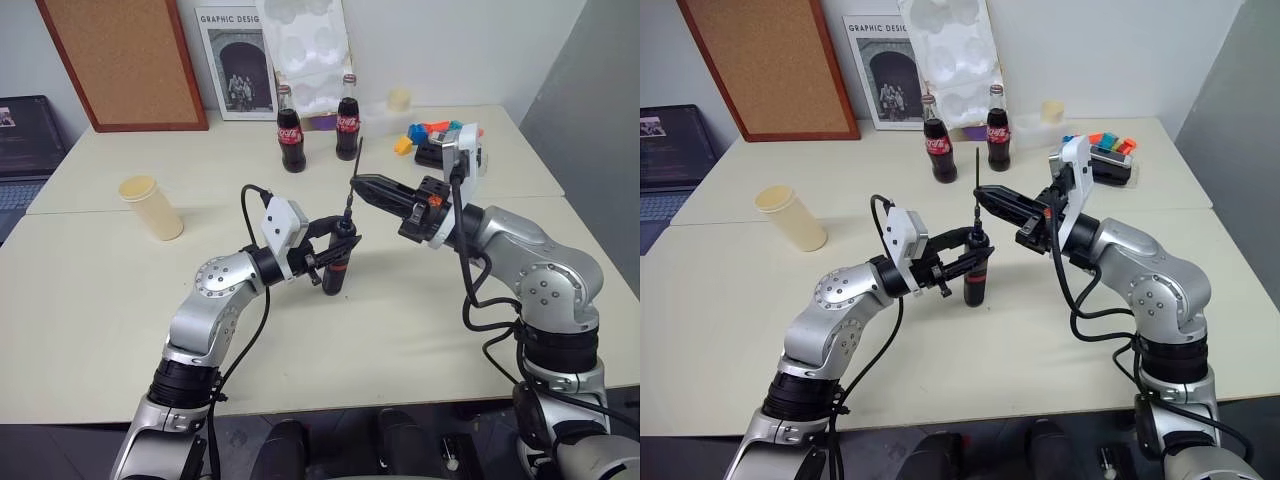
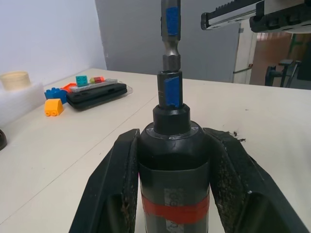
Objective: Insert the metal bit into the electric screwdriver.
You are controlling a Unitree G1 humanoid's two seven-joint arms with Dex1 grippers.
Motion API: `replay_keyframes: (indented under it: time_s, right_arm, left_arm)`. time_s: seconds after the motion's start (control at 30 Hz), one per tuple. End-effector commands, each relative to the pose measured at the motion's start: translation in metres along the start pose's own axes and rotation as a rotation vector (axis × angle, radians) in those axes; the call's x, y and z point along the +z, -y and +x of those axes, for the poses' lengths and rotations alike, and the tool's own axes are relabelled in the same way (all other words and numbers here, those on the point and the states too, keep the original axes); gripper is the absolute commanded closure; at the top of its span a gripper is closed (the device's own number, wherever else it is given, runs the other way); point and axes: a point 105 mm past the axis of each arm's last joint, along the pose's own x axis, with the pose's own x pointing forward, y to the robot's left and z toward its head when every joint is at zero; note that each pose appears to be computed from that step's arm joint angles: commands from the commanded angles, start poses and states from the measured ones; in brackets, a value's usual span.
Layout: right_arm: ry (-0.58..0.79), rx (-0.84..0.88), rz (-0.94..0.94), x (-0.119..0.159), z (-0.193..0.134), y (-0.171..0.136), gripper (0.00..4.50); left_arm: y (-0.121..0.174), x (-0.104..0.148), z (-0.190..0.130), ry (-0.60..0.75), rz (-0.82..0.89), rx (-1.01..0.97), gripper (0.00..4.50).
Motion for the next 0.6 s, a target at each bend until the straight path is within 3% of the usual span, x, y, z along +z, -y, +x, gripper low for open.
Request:
replay_keyframes:
  time_s: [0.03,0.6]
  right_arm:
    - [-0.015,0.003,0.034,-0.0058,0.0034,-0.0025,4.46]
    - [0.019,-0.033,0.062,-0.0068,-0.0002,0.0006,4.46]
  left_arm:
    - [-0.0047,-0.0239,-0.0084,-0.097,-0.043,0.033,2.83]
    - [-0.0057,-0.0245,-0.0092,-0.097,-0.043,0.037,2.83]
